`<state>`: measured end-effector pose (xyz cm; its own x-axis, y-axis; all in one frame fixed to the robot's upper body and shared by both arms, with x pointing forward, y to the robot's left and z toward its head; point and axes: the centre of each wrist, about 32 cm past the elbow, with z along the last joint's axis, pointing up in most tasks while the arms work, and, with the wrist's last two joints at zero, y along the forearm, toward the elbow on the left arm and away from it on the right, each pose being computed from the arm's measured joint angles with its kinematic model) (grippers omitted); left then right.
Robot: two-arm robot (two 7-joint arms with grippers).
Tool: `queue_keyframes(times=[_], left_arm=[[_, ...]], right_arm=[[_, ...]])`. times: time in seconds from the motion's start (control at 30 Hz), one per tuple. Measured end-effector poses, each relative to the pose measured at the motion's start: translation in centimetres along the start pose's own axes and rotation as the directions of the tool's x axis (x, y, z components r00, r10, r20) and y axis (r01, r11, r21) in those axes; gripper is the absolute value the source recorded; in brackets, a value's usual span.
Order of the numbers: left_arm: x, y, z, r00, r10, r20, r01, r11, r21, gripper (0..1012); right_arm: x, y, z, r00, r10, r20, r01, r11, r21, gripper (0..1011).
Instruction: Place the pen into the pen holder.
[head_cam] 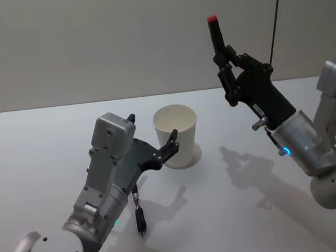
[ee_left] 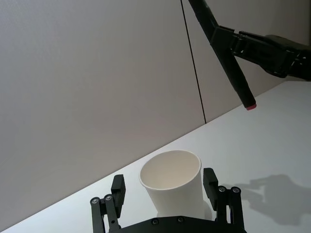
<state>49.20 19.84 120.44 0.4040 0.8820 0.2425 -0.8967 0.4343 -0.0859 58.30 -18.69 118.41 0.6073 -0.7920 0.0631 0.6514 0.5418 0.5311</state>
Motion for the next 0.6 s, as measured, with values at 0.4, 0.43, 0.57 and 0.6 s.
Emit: queue_keyframes(times=[0.4,0.43,0.57,0.6], left_arm=[[0.0,0.0,0.0,1.0,0.0,0.0,0.0,1.0,0.0,1001],[0.0,0.0,0.0,1.0,0.0,0.0,0.0,1.0,0.0,1001],[0.0,0.0,0.0,1.0,0.0,0.0,0.0,1.0,0.0,1001],[0.0,0.0,0.0,1.0,0.0,0.0,0.0,1.0,0.0,1001]], right_arm=[[-0.1,0.9,-0.9,1.0,0.011,0.002,-0.011,1.0,0.0,177],[-0.1,1.0,-1.0,1.0,0.013,0.003,-0.013,1.0,0.0,177],[-0.2,1.3,-1.3,1.0,0.019,0.006,-0.019,1.0,-0.001,177],[-0.2,1.4,-1.3,1.0,0.02,0.006,-0.02,1.0,-0.001,177]])
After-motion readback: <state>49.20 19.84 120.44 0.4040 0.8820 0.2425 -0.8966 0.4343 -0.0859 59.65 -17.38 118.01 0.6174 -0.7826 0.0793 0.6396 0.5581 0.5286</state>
